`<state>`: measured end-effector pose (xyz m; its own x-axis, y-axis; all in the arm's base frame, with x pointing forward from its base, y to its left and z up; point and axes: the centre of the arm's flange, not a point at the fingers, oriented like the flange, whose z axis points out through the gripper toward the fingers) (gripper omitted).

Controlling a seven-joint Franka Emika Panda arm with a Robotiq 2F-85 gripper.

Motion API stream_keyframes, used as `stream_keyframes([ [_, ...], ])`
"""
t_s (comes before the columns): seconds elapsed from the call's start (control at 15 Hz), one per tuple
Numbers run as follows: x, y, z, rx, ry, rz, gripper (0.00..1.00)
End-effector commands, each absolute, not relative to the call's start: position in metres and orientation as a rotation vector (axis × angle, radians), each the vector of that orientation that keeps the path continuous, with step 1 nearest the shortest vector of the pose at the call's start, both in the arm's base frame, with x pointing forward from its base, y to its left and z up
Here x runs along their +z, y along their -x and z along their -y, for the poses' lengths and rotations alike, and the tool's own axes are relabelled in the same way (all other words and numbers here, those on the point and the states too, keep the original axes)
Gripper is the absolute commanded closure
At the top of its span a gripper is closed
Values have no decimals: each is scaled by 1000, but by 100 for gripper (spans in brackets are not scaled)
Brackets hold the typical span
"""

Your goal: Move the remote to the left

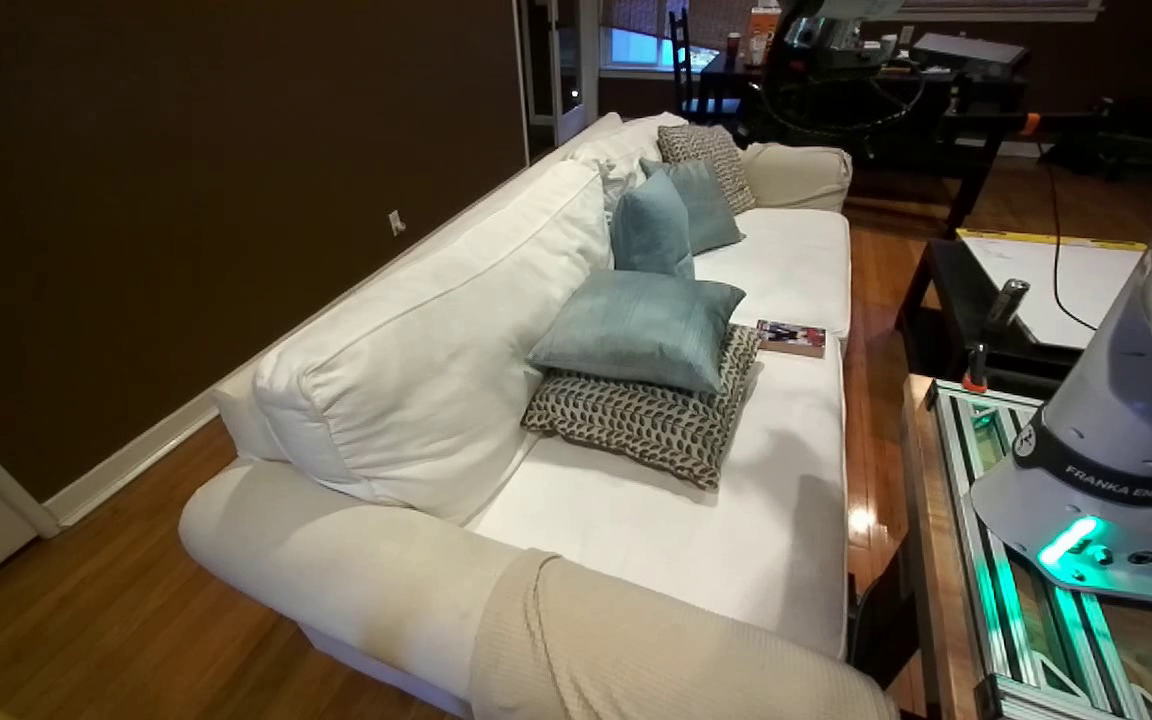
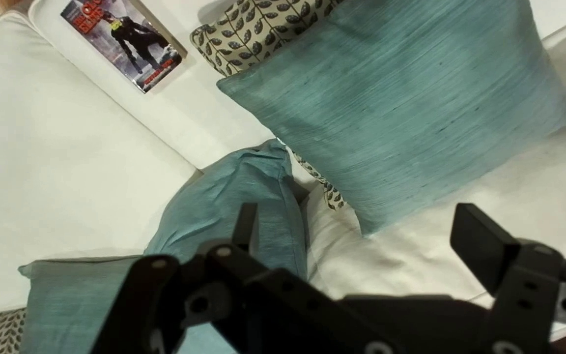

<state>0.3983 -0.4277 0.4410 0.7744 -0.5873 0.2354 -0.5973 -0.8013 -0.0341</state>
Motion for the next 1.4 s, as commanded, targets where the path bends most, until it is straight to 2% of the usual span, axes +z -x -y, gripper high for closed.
stream_keyframes([
  [0.0, 401, -449, 463, 294, -2884, 1156, 0],
  [0.4, 335, -514, 492, 207, -2800, 1376, 0],
  [0.6, 308, -529, 513, 201, -2726, 1510, 0],
  [1.0, 257, -527, 557, 114, -2626, 1739, 0],
  [1.07, 269, -509, 532, 154, -2637, 1656, 0],
  [1.33, 266, -509, 535, 150, -2633, 1658, 0],
])
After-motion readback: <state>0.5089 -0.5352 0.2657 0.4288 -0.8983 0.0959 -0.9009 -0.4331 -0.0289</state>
